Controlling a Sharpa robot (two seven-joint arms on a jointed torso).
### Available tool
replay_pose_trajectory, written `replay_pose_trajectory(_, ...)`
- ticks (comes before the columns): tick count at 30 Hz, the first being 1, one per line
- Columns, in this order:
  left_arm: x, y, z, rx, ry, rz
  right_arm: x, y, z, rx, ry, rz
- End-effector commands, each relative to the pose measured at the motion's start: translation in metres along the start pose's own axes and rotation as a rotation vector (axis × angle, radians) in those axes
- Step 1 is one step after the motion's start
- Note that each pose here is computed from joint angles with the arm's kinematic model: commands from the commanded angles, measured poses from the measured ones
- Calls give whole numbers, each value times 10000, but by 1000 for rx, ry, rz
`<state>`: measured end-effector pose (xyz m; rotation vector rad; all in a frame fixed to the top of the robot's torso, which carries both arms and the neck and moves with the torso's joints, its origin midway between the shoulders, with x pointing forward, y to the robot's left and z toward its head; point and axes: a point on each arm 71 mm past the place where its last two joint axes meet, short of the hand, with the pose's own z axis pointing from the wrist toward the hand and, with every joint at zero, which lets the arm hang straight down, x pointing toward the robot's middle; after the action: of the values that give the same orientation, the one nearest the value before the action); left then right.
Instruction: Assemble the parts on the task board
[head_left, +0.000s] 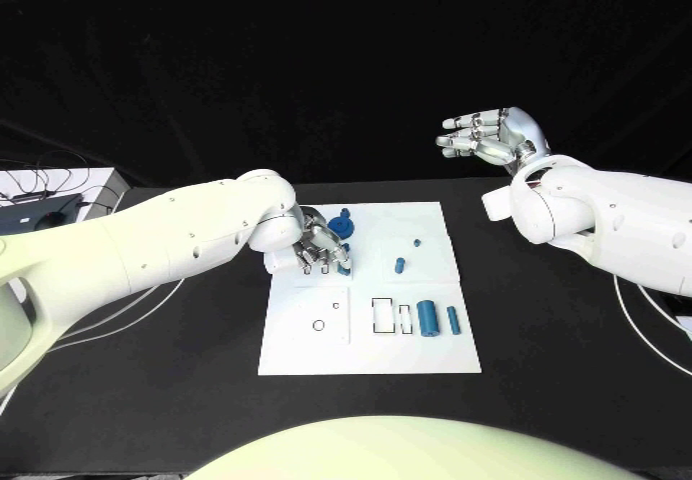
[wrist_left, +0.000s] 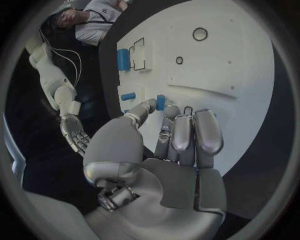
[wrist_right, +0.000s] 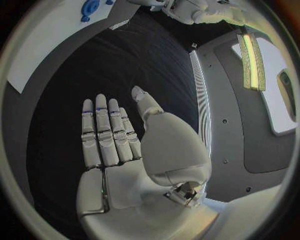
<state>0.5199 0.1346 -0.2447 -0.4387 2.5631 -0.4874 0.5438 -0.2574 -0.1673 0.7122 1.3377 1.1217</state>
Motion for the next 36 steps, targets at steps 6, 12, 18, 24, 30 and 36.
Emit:
replay_pose_trajectory(6, -31, 58, -113, 35, -45, -64, -12, -8, -2, -4, 5, -3)
replay_pose_trajectory(12, -72, 142, -192, 30, -90, -41, -32, -21, -3, -2, 1, -6)
replay_pose_trajectory(18, -141, 226, -239, 9, -177, 10, -50, -35, -4, 0, -3, -9)
replay_pose_trajectory(24, -191, 288, -252, -6, -244, 30, -62, -45, -5, 1, -6, -11)
replay_pose_trajectory(30, -197, 292, -258, -6, -291, 44, -68, -50, -7, 2, -8, -12)
replay_pose_trajectory(36, -157, 294, -231, -3, -323, 36, -75, -56, -6, 2, -11, -14)
